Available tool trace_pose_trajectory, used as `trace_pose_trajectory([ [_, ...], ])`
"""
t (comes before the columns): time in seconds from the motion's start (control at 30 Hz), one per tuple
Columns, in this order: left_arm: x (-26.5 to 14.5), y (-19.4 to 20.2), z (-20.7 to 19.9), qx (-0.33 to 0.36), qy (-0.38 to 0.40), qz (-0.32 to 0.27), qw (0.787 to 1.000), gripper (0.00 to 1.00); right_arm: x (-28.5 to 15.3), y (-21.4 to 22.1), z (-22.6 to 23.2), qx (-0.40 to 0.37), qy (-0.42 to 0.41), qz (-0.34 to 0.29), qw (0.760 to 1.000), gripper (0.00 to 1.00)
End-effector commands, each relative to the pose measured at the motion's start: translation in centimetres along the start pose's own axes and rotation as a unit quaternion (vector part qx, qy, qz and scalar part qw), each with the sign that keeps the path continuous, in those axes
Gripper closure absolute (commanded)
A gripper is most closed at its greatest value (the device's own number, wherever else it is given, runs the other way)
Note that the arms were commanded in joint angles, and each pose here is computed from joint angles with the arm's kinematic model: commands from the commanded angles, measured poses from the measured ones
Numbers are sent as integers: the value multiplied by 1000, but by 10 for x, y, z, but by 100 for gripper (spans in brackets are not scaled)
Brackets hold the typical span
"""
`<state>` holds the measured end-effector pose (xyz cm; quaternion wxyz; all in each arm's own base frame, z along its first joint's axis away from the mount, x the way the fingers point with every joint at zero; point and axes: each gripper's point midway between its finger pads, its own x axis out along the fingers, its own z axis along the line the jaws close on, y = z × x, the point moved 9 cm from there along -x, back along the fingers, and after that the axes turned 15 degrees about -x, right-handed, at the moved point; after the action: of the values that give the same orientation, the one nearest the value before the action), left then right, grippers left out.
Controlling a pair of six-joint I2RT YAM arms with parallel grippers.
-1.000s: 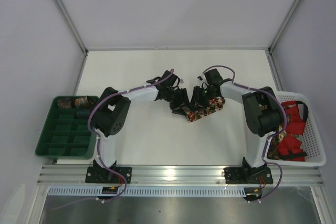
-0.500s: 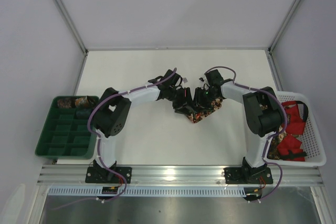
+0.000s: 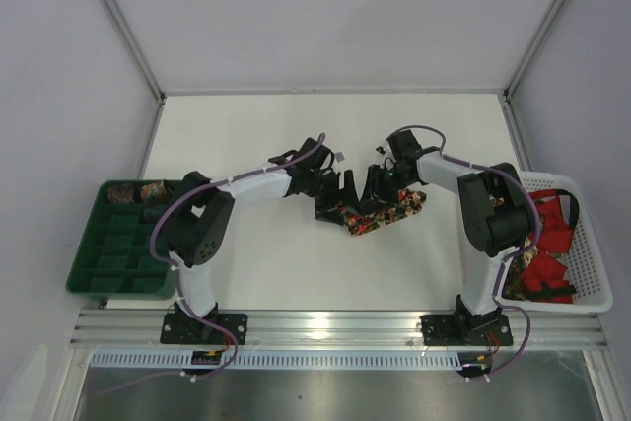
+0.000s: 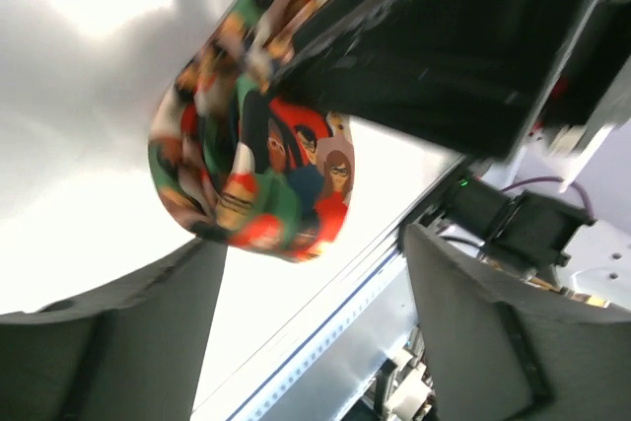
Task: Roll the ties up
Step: Roll the tie
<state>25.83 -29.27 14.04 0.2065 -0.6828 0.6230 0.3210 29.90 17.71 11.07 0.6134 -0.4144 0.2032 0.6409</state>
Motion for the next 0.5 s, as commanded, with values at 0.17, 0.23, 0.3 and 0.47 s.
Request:
trace_pose_trajectory([
  [0.17,-50,22,10,82,-36,-45,995,15,-21,-14,27,-23,-33,-33,999,62],
  [0.23,-58,26,12,92,-40,-57,993,15,-28,-16,32,-26,-32,-40,998,62],
  [0.3,-69,29,13,103,-41,-79,991,18,-35,-21,35,-26,-23,-51,998,60],
  [0.47,-82,9,13,82,-34,-105,990,28,-57,-19,37,-2,57,-70,996,54],
])
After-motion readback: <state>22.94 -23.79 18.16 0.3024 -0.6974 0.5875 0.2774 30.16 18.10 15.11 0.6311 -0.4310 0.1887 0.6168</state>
